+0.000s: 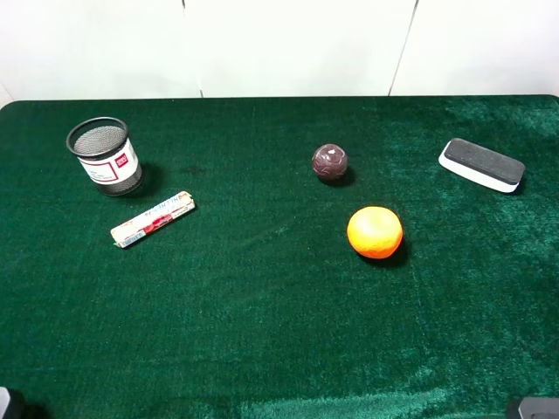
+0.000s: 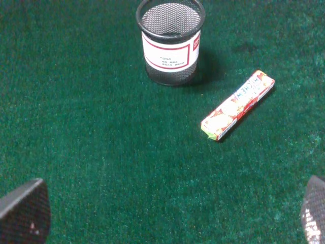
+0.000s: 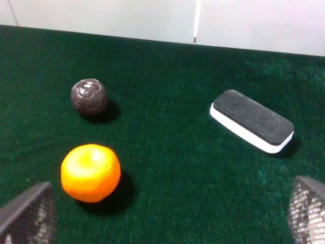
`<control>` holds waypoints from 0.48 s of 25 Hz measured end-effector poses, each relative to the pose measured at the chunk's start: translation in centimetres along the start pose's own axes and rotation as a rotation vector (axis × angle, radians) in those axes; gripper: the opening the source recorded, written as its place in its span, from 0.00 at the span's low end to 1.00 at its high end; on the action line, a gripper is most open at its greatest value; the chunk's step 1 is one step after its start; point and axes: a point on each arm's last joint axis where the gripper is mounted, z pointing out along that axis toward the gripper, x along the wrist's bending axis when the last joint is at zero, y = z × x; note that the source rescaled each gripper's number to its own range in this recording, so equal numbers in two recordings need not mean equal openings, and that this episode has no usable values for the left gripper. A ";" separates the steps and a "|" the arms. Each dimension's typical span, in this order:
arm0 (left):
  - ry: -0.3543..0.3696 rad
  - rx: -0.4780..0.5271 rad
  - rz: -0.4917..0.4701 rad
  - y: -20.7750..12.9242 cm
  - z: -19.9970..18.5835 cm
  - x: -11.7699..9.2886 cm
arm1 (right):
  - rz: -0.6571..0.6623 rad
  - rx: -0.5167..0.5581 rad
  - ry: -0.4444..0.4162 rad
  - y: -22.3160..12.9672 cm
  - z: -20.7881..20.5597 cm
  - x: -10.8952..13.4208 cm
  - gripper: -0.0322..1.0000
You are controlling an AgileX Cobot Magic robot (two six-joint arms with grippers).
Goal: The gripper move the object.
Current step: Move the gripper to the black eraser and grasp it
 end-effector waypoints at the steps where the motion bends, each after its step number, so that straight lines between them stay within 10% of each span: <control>1: 0.000 0.000 0.000 0.0 0.0 0.0 | 0.000 0.000 0.000 0.0 0.0 0.0 1.00; 12: 0.000 0.000 0.000 0.0 0.0 0.0 | 0.000 0.000 0.000 0.0 0.0 0.0 1.00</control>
